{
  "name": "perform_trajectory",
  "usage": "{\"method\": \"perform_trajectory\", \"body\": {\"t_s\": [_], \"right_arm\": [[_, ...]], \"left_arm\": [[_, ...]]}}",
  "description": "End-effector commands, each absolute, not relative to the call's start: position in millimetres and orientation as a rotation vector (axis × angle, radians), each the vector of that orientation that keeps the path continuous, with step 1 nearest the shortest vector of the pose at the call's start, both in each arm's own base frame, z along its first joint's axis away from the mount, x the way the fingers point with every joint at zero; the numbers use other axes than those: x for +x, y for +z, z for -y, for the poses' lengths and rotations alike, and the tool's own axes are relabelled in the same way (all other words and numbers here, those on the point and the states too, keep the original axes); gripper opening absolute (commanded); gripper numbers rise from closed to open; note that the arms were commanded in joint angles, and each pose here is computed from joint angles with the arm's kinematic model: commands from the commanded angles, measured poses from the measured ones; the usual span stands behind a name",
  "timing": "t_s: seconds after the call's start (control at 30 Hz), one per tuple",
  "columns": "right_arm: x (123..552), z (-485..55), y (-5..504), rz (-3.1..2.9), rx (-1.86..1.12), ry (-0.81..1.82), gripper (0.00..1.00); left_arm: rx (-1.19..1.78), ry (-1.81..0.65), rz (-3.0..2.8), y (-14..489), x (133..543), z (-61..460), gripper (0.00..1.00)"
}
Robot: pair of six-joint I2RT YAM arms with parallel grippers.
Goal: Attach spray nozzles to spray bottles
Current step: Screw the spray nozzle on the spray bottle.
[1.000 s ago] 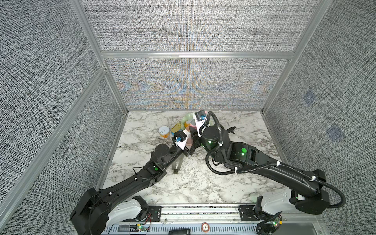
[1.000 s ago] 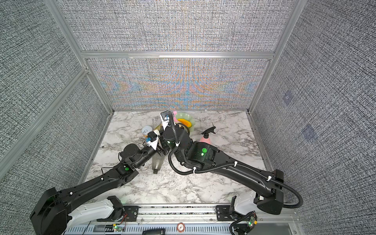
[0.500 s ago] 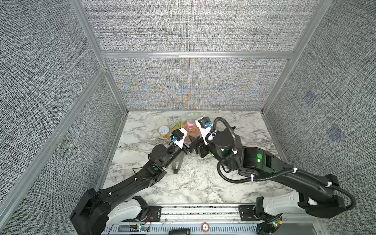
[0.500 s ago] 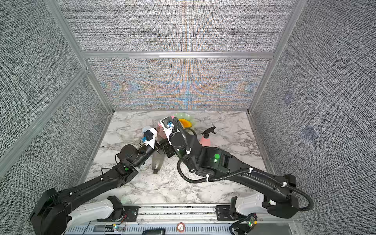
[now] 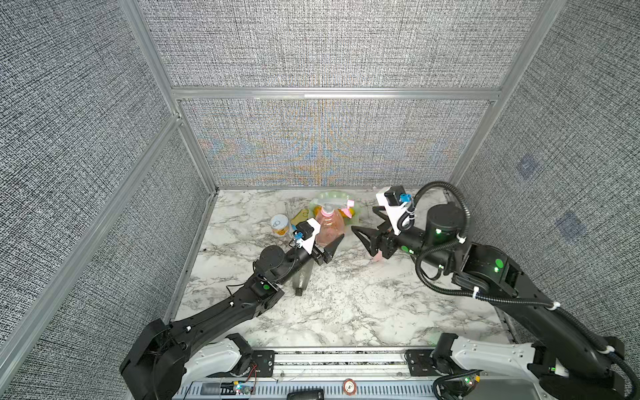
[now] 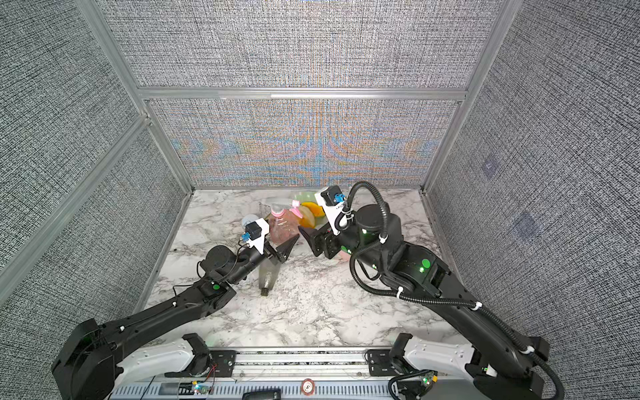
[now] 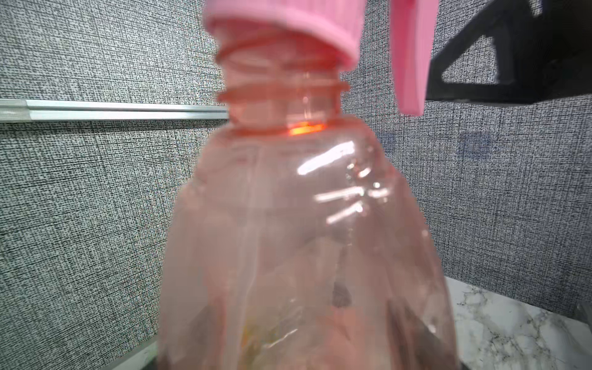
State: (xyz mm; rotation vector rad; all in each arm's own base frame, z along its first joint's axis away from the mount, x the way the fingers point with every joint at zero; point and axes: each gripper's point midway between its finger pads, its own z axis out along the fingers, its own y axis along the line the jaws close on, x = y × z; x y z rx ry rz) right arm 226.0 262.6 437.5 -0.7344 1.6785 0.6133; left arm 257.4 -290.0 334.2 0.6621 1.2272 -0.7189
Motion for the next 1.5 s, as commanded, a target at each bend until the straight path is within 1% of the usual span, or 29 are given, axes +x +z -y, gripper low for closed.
{"method": "perform_trajectory", "body": {"t_s": [0.0,0.13,0.2,0.5,0.63,0.7,0.93,1.2,1.47], "right_arm": [[210.0,-284.1,453.5,-1.531,-0.923,0.795,0.84],[216.7,-294.3,457.7,-1.491,-0.987,0.841,0.84],[219.0,-300.6,462.3,-1.467,-1.003,0.864,0.82],[234.8,-321.1,470.5,-1.458,-0.991,0.919,0.68],[240.0,-326.0,466.5,-1.487,-0.992,0.927,0.63],[241.6,-328.0,464.5,-1.501,-0.995,0.93,0.58],[246.6,-332.1,448.2,-1.55,-0.994,0.93,0.35],[251.1,-331.4,437.8,-1.598,-0.981,0.901,0.17],[246.7,-336.1,410.0,-1.655,-1.032,0.824,0.15]], "left_arm": [[0.688,-0.775,-1.199,341.9,250.2,295.8,0.64],[0.704,-0.806,-1.198,341.9,247.0,299.4,0.65],[0.715,-0.819,-1.205,339.7,246.5,302.1,0.65],[0.728,-0.823,-1.212,337.9,246.9,305.0,0.65],[0.732,-0.819,-1.214,337.0,247.1,304.9,0.65],[0.732,-0.817,-1.213,337.3,247.2,305.0,0.65],[0.728,-0.809,-1.215,337.8,248.2,304.2,0.65],[0.729,-0.802,-1.216,337.4,248.2,303.7,0.65],[0.718,-0.785,-1.212,340.2,249.8,300.9,0.65]]}}
